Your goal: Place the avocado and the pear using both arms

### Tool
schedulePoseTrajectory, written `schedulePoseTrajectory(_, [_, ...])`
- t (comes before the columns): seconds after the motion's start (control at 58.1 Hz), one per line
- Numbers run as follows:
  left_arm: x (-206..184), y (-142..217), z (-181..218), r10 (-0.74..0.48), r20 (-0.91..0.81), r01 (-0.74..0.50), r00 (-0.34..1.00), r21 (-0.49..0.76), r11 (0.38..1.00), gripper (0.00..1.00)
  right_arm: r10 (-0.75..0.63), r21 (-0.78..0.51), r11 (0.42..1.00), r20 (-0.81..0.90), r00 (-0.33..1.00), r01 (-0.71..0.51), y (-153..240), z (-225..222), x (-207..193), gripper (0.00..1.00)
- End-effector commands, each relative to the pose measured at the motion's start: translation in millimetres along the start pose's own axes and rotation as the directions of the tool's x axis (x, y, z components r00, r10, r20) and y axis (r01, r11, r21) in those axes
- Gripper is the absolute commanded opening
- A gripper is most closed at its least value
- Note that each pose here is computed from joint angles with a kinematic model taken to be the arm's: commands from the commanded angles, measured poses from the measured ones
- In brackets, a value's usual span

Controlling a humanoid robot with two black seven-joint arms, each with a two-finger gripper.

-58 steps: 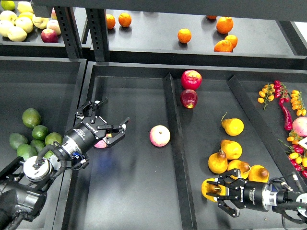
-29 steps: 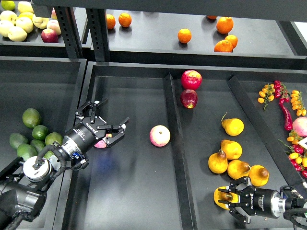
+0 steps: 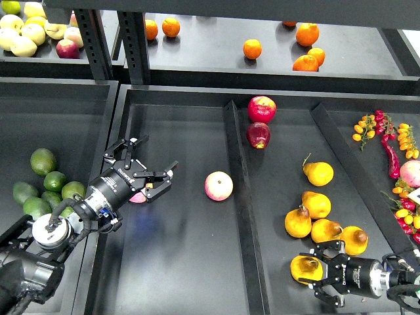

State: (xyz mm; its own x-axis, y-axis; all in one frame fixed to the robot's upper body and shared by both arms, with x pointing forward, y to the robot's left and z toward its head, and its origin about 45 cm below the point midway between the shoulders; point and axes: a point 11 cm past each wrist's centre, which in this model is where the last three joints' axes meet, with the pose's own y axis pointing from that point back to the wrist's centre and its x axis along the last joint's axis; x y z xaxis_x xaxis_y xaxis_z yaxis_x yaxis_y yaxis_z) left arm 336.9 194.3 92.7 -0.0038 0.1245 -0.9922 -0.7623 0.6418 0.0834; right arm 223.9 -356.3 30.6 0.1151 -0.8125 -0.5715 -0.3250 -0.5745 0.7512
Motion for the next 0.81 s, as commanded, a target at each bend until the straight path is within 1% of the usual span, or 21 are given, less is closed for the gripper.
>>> schedulePoseTrajectory(0.0, [0.1,0.0,0.1,0.0,0.0,0.0,1.0,0.0,1.0,0.99,-0.008,0.032,0.999,-0.014,1.0,0.009,8.0,-12.3,-3.1,0.75])
schedulePoseTrajectory(0.172, [0.1,0.0,0.1,0.0,0.0,0.0,1.0,0.0,1.0,0.99,-0.039,0.096,0.995,-0.017,0.999,0.04,12.9,-31.1,-12.5,0.81])
schedulePoseTrajectory(0.189, [0.1,0.0,0.1,0.0,0.0,0.0,1.0,0.0,1.0,0.99,-0.064,0.125,0.99,-0.015,0.998,0.065,12.5,-39.5,-20.8,0.82])
schedulePoseTrajectory(0.361, [0.1,-0.3,0.0,0.001,0.001,-0.001,1.0,0.001,1.0,0.99,-0.152,0.242,0.959,0.005,0.988,0.146,11.6,-68.6,-43.5,0.83])
schedulePoseTrajectory(0.43, [0.3,-0.3,0.8,0.002,0.0,-0.002,1.0,-0.001,1.0,0.99,-0.201,0.299,0.936,0.015,0.979,0.187,6.0,-80.8,-55.8,0.84])
schedulePoseTrajectory(0.499, [1.0,-0.6,2.1,0.006,0.002,-0.006,1.0,-0.003,1.0,0.99,-0.267,0.38,0.895,0.035,0.963,0.234,-0.2,-95.4,-70.2,0.85])
schedulePoseTrajectory(0.619, [1.7,-0.7,2.9,0.009,0.001,-0.009,1.0,-0.004,1.0,0.99,-0.341,0.473,0.842,0.095,0.935,0.259,-11.3,-112.0,-88.7,0.86])
schedulePoseTrajectory(0.722, [-7.4,-6.4,11.3,-0.011,0.014,0.011,1.0,-0.015,1.0,0.99,-0.418,0.539,0.793,0.147,0.896,0.282,-23.6,-122.5,-108.0,0.93])
schedulePoseTrajectory(0.791, [-10.5,-9.8,15.8,-0.014,0.019,0.015,1.0,-0.02,1.0,0.99,-0.461,0.563,0.772,0.172,0.871,0.297,-32.6,-123.6,-118.4,0.98])
